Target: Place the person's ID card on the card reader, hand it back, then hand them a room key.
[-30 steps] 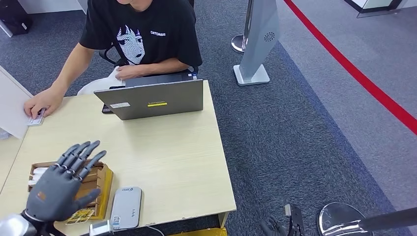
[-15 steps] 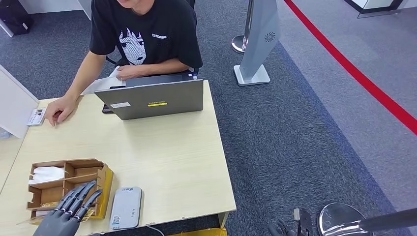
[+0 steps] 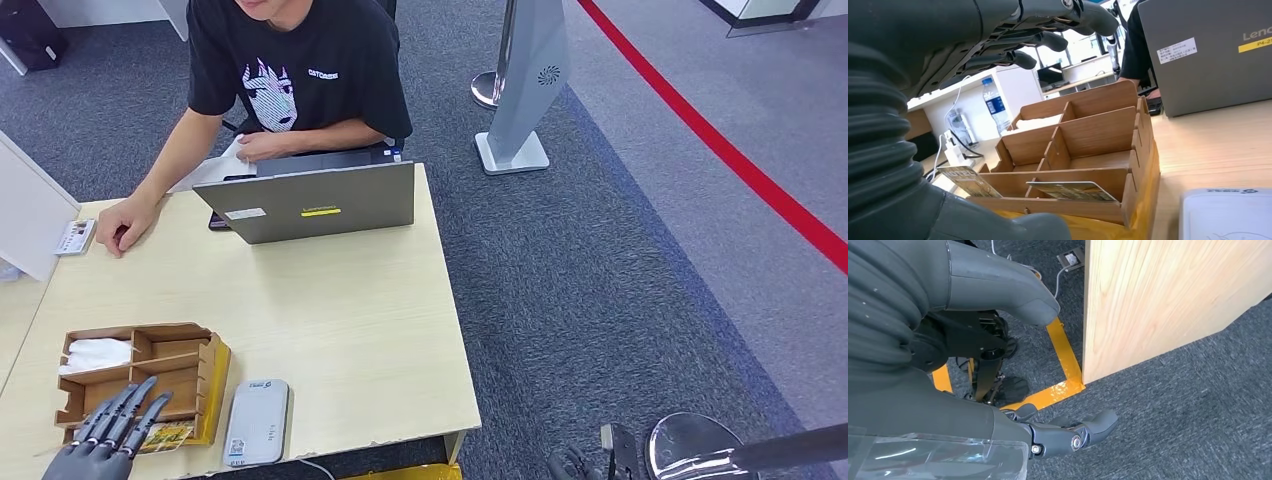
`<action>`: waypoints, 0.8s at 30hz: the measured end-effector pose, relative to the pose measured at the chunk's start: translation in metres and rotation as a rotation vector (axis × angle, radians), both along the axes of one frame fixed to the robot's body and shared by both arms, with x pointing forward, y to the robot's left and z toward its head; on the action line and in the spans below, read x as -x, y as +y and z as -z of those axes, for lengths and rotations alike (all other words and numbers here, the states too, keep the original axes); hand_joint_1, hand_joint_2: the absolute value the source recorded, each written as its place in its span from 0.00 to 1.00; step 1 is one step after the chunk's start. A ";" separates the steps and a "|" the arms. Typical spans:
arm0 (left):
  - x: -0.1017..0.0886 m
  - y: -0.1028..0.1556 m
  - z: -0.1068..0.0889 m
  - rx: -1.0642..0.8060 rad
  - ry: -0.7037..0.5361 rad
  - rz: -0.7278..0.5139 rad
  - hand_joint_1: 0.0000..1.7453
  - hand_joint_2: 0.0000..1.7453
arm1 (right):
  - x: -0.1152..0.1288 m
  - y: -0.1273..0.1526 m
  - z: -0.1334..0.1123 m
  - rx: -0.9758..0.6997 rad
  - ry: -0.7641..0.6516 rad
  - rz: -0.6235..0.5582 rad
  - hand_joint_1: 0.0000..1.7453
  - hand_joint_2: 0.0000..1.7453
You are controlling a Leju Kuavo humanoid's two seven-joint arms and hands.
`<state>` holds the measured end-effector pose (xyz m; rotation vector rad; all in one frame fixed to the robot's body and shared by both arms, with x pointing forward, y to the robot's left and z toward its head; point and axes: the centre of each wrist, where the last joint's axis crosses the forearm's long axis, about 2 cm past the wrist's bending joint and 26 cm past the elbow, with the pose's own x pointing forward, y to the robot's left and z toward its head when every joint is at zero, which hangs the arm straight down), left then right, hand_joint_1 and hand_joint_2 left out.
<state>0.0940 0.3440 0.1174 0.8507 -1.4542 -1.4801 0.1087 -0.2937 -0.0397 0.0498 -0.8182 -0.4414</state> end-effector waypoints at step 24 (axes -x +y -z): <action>-0.055 0.009 0.019 -0.181 -0.029 0.065 0.00 1.00 | -0.014 0.008 -0.001 -0.017 -0.025 -0.023 0.00 1.00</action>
